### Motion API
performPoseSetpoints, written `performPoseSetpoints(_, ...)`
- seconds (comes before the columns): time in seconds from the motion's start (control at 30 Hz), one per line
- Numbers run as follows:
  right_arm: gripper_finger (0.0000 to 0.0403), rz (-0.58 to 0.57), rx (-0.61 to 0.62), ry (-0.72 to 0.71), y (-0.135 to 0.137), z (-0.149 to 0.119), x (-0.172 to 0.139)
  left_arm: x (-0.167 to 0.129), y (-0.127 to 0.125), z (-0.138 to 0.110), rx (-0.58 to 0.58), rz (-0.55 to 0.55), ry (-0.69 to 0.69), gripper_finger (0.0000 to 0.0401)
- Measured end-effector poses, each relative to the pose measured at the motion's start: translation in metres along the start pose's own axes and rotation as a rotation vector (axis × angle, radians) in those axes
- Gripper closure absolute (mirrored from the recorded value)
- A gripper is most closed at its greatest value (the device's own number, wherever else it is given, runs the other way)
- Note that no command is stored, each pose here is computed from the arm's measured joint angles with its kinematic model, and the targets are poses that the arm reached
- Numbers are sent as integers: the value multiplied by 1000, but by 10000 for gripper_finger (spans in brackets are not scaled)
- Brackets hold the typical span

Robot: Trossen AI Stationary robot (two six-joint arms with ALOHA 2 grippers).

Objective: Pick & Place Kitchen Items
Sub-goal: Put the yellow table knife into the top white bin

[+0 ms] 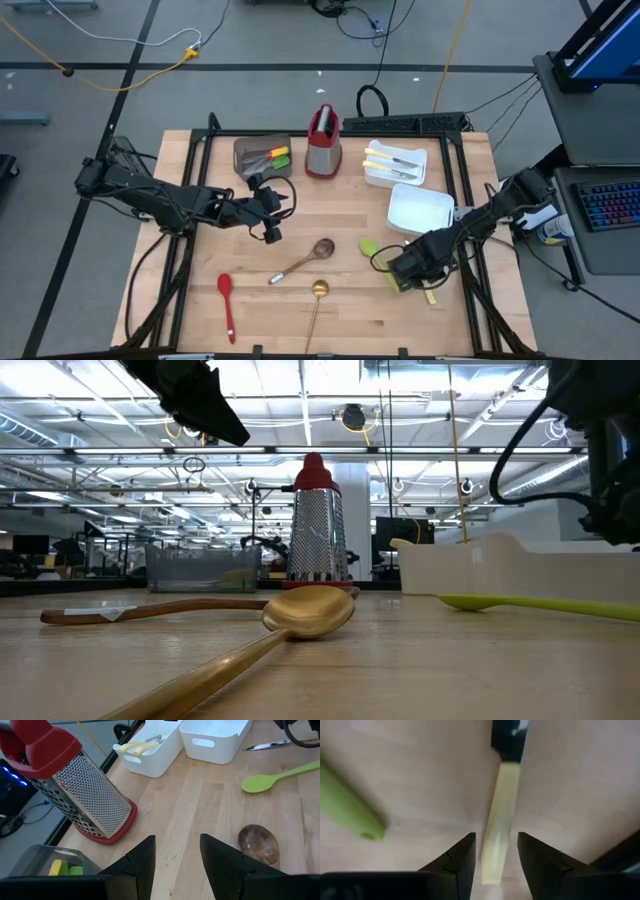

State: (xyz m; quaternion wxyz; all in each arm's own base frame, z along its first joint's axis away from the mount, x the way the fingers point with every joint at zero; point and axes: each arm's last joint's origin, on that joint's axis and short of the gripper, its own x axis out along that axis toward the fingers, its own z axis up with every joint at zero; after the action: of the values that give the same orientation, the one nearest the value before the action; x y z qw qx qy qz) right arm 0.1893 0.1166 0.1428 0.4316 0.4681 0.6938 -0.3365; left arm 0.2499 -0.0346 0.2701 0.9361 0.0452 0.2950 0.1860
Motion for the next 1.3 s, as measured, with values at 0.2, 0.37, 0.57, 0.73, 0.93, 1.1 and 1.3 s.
performPoseSetpoints(0.2,261,-9,-5,-10,-10,8,12,0,0,0,0,0,1,242)
performPoseSetpoints(0.37,281,-27,-97,-29,-14,11,16,0,0,0,0,0,1,242)
performPoseSetpoints(0.57,354,-30,-165,-77,-15,13,16,0,0,0,2,0,4,242)
performPoseSetpoints(0.73,354,10,-194,-86,-14,11,9,0,0,0,2,0,4,242)
performPoseSetpoints(0.93,354,151,-243,-313,-11,7,-16,0,0,0,2,1,5,242)
performPoseSetpoints(1.1,354,262,-293,-468,-16,3,-36,0,0,0,2,1,5,242)
performPoseSetpoints(1.3,354,396,-403,-652,-13,1,-53,0,0,0,2,1,5,242)
